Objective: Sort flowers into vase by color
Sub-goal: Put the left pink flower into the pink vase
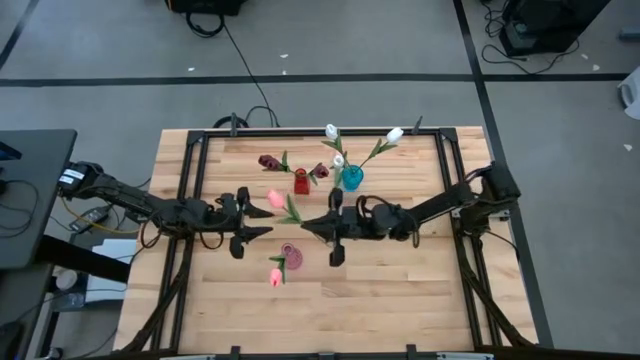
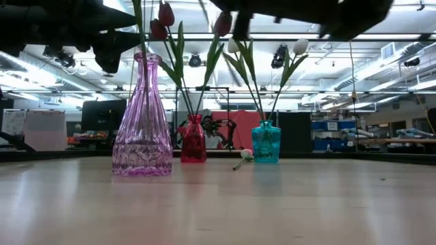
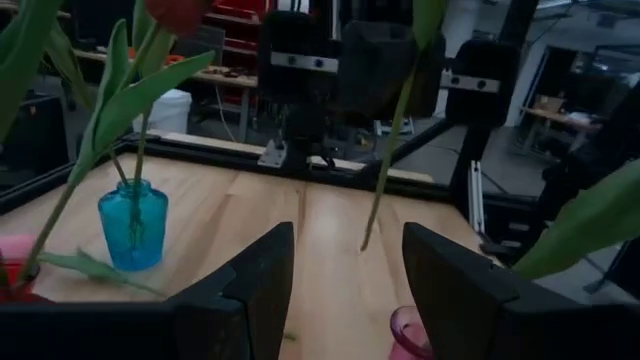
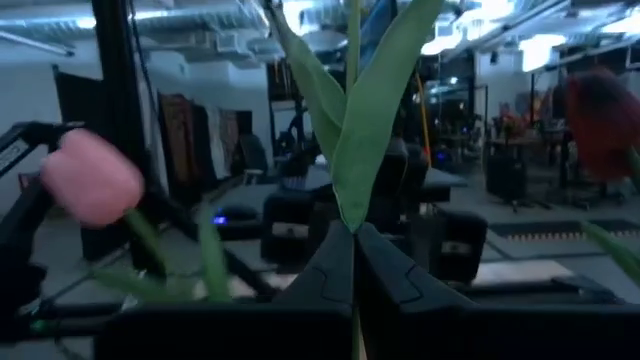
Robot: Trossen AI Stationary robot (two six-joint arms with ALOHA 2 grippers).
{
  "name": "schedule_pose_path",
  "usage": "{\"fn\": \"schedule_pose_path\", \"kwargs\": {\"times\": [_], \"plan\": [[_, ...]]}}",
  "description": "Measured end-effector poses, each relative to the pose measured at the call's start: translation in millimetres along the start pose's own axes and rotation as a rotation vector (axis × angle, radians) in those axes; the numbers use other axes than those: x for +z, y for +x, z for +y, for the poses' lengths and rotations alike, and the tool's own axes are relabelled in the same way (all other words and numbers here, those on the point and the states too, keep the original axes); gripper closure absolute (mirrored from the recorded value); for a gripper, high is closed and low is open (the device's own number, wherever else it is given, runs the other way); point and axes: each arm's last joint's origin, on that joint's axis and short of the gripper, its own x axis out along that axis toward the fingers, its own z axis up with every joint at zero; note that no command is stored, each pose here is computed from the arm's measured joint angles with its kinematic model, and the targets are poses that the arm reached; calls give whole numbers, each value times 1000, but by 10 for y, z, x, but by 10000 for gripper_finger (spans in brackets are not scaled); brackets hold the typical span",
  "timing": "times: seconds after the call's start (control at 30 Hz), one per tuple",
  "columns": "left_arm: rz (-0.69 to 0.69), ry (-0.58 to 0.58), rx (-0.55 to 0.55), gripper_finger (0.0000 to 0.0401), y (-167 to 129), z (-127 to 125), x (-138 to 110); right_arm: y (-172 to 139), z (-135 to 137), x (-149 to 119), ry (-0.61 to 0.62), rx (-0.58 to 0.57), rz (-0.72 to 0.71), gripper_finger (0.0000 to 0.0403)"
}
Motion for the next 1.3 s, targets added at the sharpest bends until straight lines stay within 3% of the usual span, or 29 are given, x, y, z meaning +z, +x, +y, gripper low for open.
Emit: {"fn": "schedule_pose_path", "kwargs": {"times": [0.47, 0.9, 1.3], "plan": [[85, -33, 4, 208, 4, 10, -87, 753, -51, 89, -36, 191, -193, 395], [73, -29, 28, 208, 7, 16, -80, 800, -19, 66, -22, 187, -287, 395], [89, -50, 24, 208, 5, 17, -95, 811, -22, -214, 7, 195, -247, 395]]}}
